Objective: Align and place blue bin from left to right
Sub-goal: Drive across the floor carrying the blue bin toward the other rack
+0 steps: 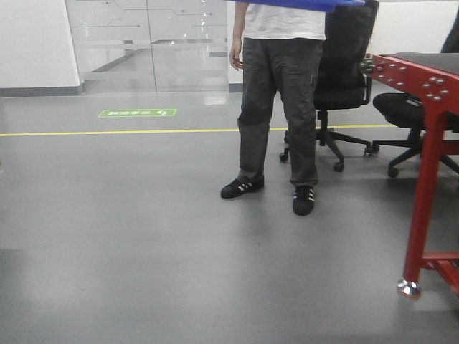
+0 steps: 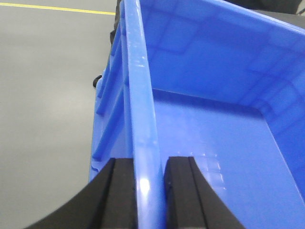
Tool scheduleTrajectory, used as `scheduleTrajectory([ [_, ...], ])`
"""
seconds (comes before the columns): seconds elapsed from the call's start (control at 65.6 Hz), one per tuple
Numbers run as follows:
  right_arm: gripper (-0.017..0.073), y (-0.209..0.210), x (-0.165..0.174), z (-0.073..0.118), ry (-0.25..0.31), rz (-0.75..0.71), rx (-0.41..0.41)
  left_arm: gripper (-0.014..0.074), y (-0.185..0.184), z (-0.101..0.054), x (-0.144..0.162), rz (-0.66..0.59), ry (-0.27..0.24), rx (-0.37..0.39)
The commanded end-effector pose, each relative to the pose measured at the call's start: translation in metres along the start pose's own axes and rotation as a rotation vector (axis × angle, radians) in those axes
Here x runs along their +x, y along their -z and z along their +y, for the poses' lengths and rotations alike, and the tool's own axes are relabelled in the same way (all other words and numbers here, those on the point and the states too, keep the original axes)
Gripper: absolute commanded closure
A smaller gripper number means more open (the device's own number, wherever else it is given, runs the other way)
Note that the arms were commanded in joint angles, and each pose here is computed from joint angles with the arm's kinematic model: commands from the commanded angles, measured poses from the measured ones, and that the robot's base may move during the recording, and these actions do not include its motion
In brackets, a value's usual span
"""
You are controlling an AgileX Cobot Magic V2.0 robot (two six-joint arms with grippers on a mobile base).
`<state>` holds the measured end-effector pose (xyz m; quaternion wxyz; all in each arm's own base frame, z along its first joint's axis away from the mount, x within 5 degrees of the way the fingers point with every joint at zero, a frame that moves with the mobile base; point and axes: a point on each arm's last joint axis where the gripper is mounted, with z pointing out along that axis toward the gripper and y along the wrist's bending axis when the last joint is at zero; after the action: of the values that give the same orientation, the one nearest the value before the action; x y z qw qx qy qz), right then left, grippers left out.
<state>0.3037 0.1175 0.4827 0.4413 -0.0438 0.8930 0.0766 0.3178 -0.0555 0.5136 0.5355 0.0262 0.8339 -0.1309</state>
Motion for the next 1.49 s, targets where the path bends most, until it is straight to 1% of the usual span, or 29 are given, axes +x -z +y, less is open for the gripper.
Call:
scheduleTrajectory([
  [0.0, 0.0712, 0.013, -0.0101, -0.0003, 0.046, -0.107, -0.013, 0.0705, 0.0126, -0.0023, -0.0201, -0.193, -0.016, 0.009],
  [1.478, 0.0712, 0.0131, -0.0108, 0.0, 0.046, -0.115, -0.015, 0.0705, 0.0118, -0.0021, -0.0199, -0.192, -0.017, 0.007],
])
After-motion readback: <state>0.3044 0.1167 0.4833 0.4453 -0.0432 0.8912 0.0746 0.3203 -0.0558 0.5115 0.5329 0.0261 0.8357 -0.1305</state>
